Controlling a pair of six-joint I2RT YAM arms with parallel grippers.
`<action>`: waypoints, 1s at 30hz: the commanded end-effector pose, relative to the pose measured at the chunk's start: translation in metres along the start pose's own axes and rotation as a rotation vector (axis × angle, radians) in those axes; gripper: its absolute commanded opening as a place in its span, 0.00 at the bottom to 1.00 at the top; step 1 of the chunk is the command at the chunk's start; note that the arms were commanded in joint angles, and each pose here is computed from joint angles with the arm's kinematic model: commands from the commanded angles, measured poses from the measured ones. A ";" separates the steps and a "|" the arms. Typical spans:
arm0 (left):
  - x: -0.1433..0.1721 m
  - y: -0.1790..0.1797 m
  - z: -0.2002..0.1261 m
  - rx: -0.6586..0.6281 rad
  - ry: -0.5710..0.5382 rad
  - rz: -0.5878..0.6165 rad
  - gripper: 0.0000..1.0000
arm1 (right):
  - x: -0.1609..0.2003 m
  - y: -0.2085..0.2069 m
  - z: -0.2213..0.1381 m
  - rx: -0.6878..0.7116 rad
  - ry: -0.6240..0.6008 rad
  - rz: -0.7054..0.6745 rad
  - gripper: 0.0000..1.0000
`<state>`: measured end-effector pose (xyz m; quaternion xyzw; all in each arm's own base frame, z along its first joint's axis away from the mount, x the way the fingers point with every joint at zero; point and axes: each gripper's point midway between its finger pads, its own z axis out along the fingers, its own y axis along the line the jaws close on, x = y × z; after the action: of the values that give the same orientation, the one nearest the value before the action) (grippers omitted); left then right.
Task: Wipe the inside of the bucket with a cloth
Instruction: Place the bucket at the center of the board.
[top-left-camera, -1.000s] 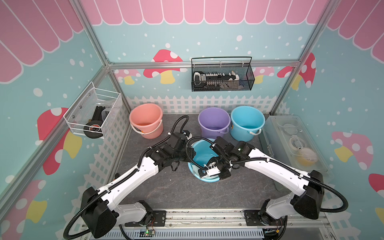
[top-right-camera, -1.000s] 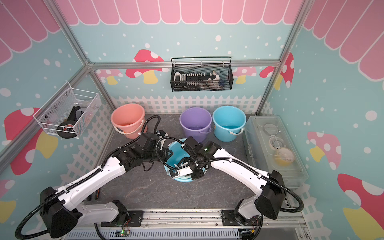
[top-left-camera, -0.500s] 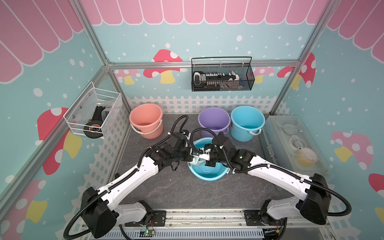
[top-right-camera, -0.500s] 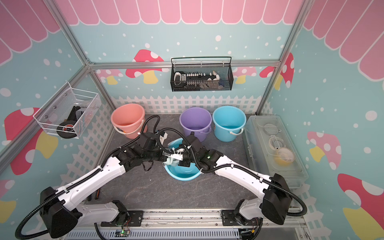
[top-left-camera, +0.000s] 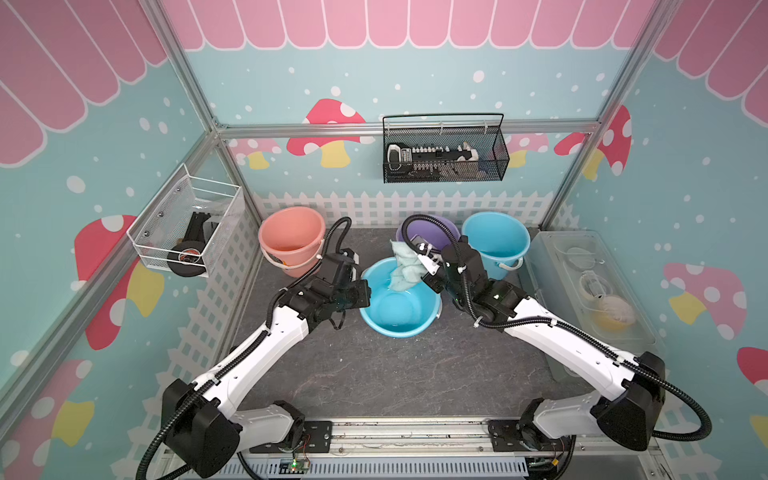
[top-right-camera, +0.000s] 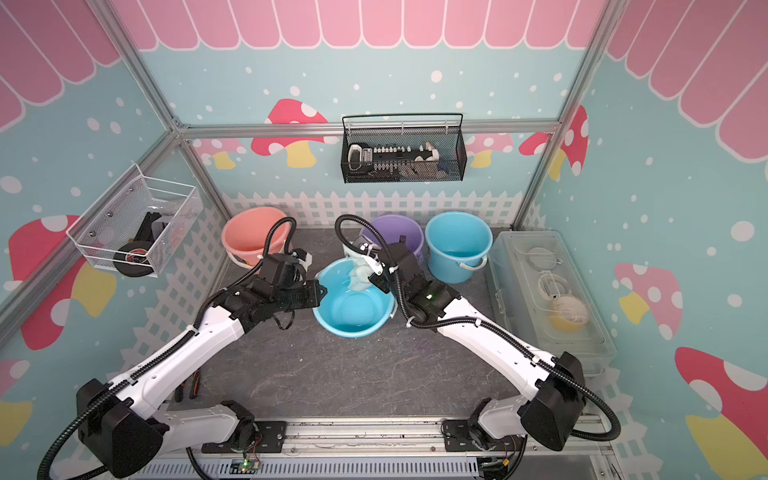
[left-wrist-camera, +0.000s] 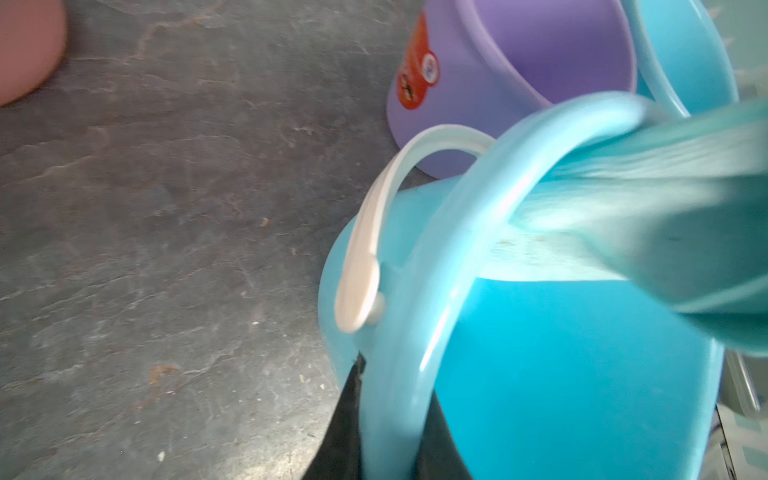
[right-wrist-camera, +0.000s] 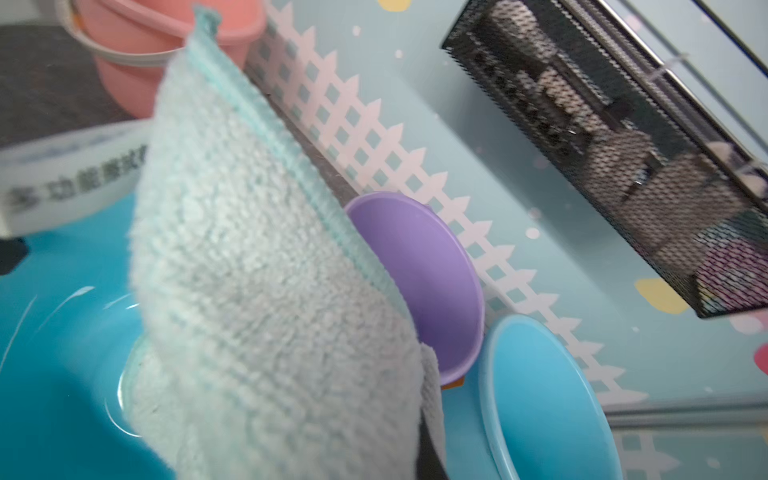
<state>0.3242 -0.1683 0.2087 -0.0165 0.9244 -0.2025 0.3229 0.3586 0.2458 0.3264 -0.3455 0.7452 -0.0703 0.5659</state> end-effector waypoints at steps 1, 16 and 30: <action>-0.028 0.021 -0.003 -0.039 -0.047 -0.094 0.00 | 0.005 -0.036 -0.011 0.109 0.050 0.133 0.00; -0.124 0.105 0.047 -0.199 -0.090 -0.274 0.00 | 0.001 -0.065 -0.034 0.175 0.036 0.086 0.00; -0.166 0.117 0.112 -0.162 -0.068 -0.375 0.00 | 0.012 -0.081 -0.053 0.232 0.050 0.071 0.00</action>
<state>0.5197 -0.0690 0.1791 -0.2076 0.9153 -0.1648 0.3033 0.3481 0.1702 0.3724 -0.2588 0.7577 -0.1387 0.5828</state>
